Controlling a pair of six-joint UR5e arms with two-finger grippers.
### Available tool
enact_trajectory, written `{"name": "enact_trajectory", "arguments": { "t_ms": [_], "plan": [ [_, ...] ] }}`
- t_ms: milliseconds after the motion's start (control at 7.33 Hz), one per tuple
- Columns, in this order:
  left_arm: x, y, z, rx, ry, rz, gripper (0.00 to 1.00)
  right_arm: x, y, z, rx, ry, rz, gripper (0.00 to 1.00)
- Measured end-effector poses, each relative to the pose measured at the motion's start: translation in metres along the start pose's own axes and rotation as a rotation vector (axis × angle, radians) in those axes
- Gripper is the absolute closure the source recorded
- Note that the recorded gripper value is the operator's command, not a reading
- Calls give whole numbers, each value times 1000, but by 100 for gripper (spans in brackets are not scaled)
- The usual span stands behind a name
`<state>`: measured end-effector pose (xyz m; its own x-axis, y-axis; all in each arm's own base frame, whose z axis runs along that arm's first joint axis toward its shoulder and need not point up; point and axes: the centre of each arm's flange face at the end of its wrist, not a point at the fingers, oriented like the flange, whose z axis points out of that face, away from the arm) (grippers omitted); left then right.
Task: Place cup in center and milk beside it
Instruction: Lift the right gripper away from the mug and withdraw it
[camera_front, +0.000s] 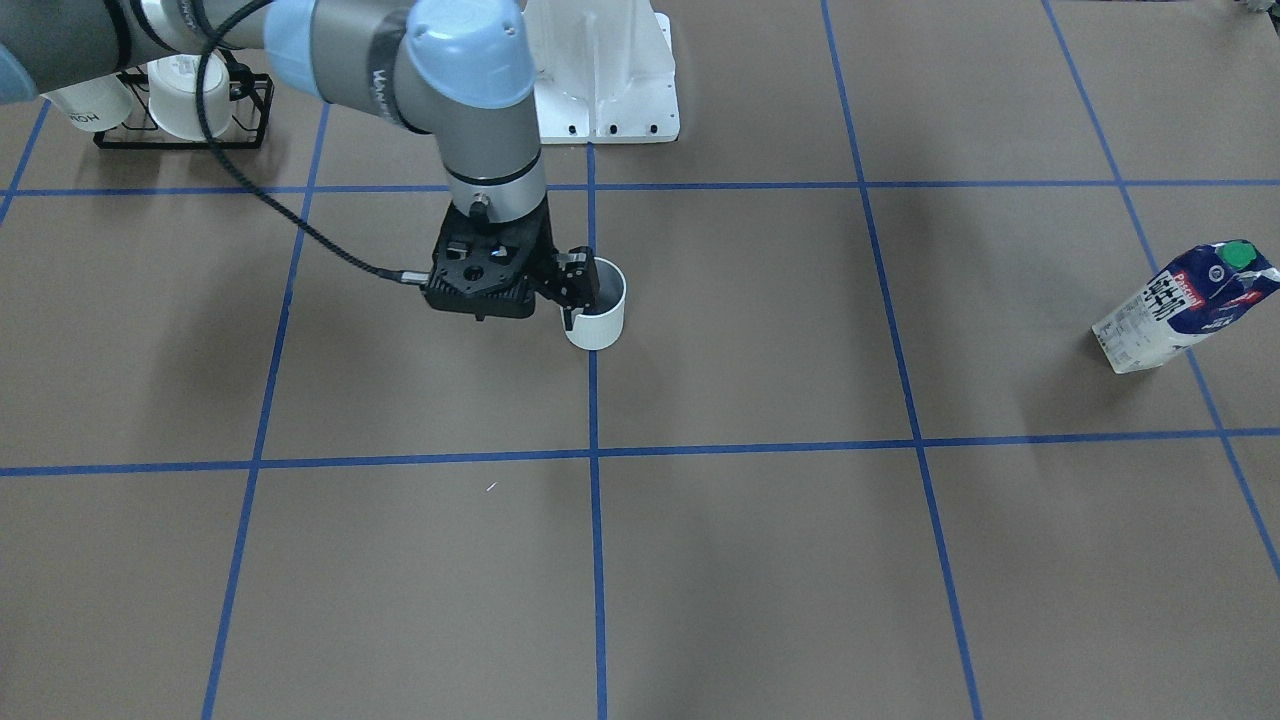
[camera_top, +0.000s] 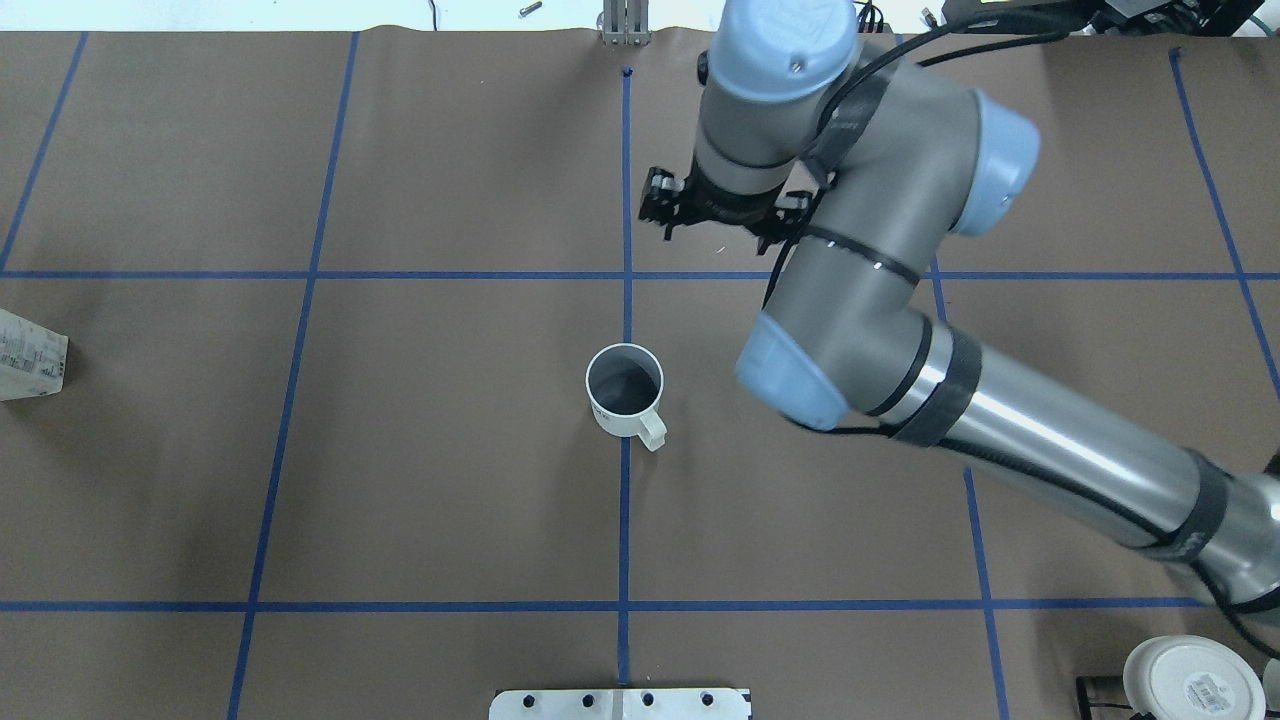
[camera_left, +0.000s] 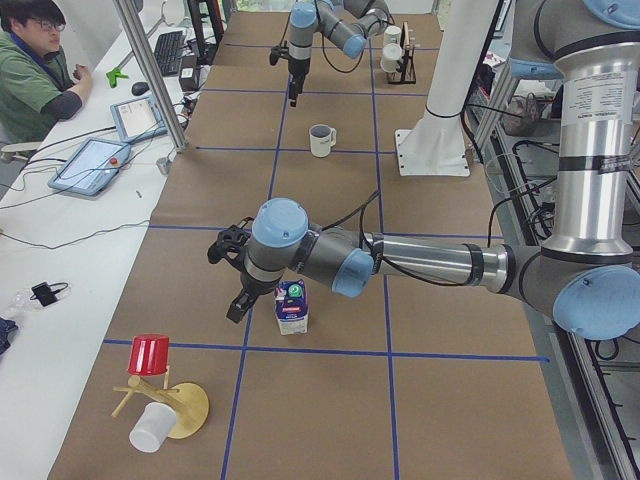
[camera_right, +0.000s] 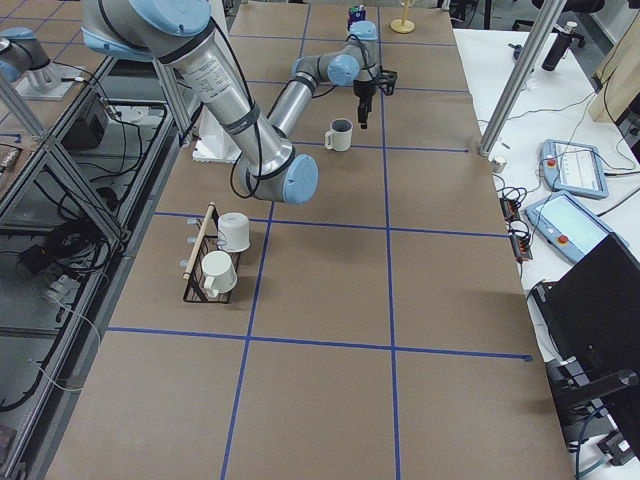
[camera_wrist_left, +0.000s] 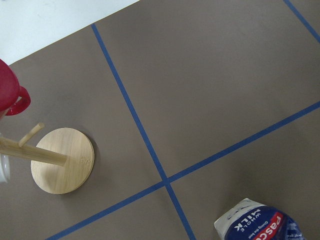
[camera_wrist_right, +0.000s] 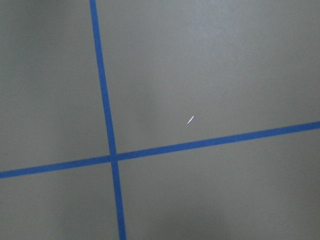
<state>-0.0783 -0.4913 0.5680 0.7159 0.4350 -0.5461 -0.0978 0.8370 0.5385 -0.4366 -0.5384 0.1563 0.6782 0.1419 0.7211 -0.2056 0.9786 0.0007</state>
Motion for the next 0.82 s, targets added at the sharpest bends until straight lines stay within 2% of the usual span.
{"name": "enact_trajectory", "arguments": {
  "t_ms": [273,409,545,818],
  "plan": [
    [6,-2,-6,10,0,-16,1,101,-70,-6,-13,39,-125,0],
    [11,-5,-9,17,1,-68,1,158,-96,-6,-14,72,-178,0],
    [17,-5,-12,19,4,-131,1,217,-117,-8,-25,100,-220,0],
    [31,7,-8,2,15,-242,1,361,-143,-20,-70,126,-318,0]
  ]
}}
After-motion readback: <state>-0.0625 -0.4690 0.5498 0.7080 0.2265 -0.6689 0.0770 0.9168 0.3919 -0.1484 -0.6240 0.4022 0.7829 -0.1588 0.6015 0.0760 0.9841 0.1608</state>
